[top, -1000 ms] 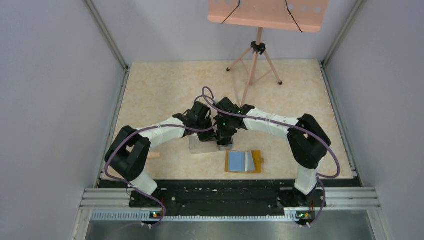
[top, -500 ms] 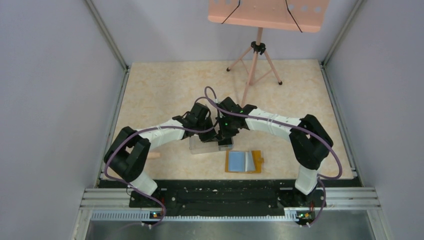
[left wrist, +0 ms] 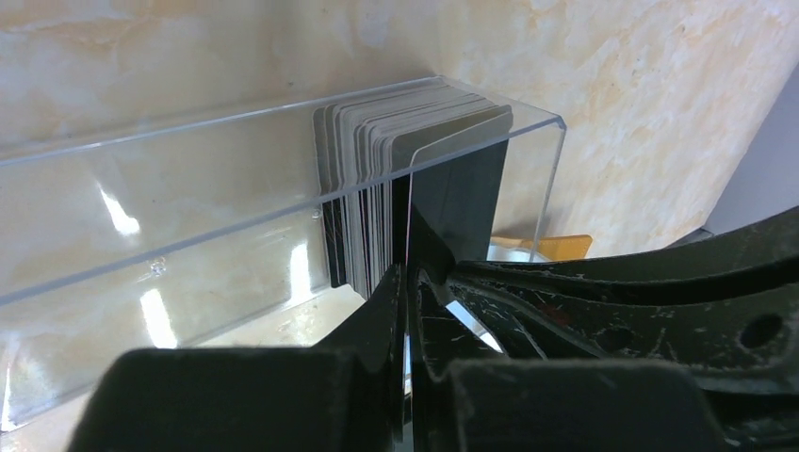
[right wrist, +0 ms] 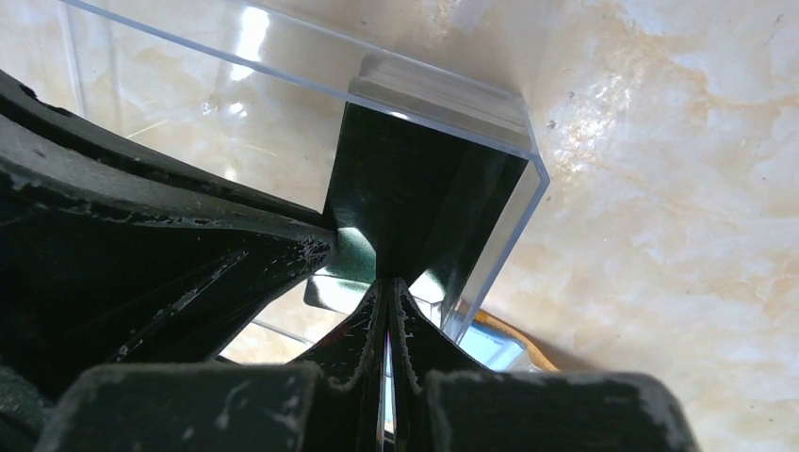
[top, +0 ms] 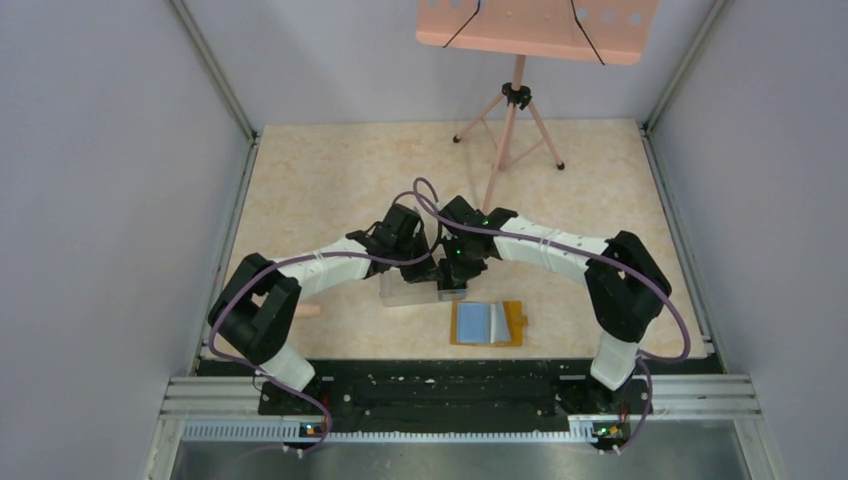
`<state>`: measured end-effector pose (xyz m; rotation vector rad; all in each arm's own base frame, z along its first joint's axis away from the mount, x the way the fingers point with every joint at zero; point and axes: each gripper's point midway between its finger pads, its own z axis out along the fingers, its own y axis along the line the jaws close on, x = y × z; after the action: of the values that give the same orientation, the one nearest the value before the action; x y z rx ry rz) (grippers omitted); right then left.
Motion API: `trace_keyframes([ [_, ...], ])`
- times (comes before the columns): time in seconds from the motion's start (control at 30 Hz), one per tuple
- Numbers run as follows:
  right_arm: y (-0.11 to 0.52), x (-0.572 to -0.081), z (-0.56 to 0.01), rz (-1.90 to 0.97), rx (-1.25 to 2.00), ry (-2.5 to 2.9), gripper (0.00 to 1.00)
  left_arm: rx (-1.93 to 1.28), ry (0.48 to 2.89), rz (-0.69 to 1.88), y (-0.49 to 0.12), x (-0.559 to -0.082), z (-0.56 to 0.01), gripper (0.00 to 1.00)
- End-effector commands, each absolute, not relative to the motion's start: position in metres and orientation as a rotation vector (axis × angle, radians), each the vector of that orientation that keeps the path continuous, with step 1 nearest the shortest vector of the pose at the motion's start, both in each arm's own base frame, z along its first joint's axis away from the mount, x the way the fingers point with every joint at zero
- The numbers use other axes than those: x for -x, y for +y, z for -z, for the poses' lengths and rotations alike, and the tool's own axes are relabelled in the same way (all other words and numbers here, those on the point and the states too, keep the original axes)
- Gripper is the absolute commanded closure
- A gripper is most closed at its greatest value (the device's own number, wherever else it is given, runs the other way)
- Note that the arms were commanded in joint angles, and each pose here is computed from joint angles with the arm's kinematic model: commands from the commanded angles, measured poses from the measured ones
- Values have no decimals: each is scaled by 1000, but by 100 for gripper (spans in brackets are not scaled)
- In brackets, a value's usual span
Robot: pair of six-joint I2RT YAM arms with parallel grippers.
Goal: Put the credit cards into the card holder
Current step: Pick up the credit card from the storage box.
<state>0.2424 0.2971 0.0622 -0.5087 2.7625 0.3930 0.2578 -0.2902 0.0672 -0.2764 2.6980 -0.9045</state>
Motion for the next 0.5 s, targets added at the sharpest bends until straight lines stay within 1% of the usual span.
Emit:
trace_keyframes([
  [0.0,284,-240,-74,-338,513,2759,100,167,2573,1018,-318,-275,-106,100],
  [0.17,281,-247,-87,-332,485,2718,100,141,2578,996,-322,-275,-110,99],
  [0.47,264,-261,-115,-348,388,2645,100,132,2613,985,-329,-275,-101,90],
])
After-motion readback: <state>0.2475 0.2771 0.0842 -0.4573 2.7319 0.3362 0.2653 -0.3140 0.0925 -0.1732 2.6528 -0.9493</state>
